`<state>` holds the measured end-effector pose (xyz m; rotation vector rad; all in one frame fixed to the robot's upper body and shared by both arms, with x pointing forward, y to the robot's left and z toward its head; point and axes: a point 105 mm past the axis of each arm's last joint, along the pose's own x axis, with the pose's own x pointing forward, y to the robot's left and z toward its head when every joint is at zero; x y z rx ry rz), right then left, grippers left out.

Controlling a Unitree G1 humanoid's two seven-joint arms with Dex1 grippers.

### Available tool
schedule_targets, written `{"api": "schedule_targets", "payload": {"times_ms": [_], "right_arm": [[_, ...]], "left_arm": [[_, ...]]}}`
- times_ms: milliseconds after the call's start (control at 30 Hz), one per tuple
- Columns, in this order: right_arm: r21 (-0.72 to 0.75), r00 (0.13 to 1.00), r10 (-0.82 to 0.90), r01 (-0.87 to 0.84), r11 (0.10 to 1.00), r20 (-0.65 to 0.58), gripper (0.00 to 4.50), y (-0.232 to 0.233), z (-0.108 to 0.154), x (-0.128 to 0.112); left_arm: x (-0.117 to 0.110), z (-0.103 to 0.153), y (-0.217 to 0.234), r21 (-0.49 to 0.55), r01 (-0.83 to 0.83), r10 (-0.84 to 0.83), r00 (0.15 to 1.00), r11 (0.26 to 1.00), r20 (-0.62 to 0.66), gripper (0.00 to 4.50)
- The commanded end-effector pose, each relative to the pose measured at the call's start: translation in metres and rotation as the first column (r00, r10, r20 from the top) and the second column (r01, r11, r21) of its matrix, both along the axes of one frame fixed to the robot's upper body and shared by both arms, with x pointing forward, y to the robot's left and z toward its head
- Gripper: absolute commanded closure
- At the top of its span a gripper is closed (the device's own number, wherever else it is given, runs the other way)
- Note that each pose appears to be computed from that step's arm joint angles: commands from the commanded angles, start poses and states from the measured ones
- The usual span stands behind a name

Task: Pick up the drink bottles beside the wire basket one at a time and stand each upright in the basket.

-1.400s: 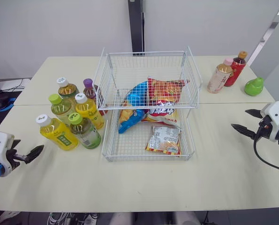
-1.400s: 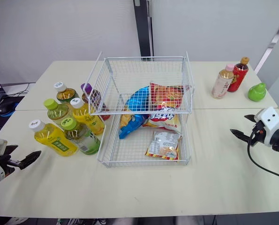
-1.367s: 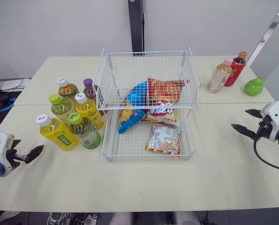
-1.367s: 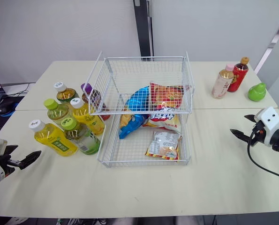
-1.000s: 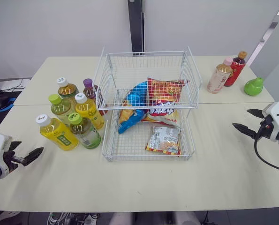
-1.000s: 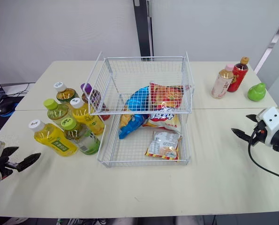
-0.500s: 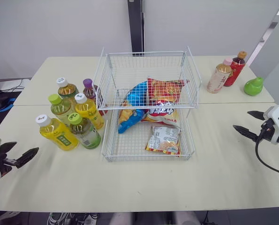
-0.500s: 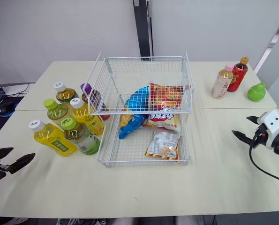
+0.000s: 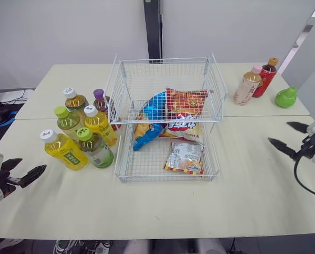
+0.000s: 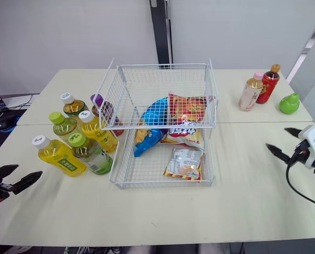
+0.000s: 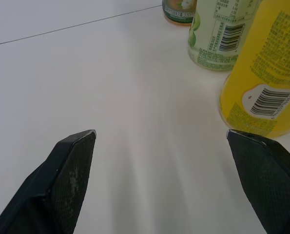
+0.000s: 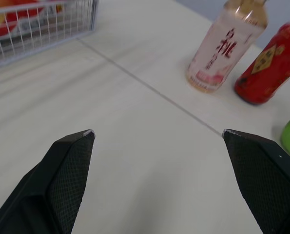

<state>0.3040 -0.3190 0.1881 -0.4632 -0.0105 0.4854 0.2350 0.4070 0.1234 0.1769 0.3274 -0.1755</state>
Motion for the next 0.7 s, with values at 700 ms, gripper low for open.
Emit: {"api": "schedule_targets", "payload": {"times_ms": [700], "right_arm": [[0.029,0.478,0.876,-0.878,0.477,0.067,0.00,0.230,0.110,-0.062]], "left_arm": [[-0.044,0.034,-0.012,-0.060,-0.048,0.053,0.995,0.997,0.082,0.03]]}}
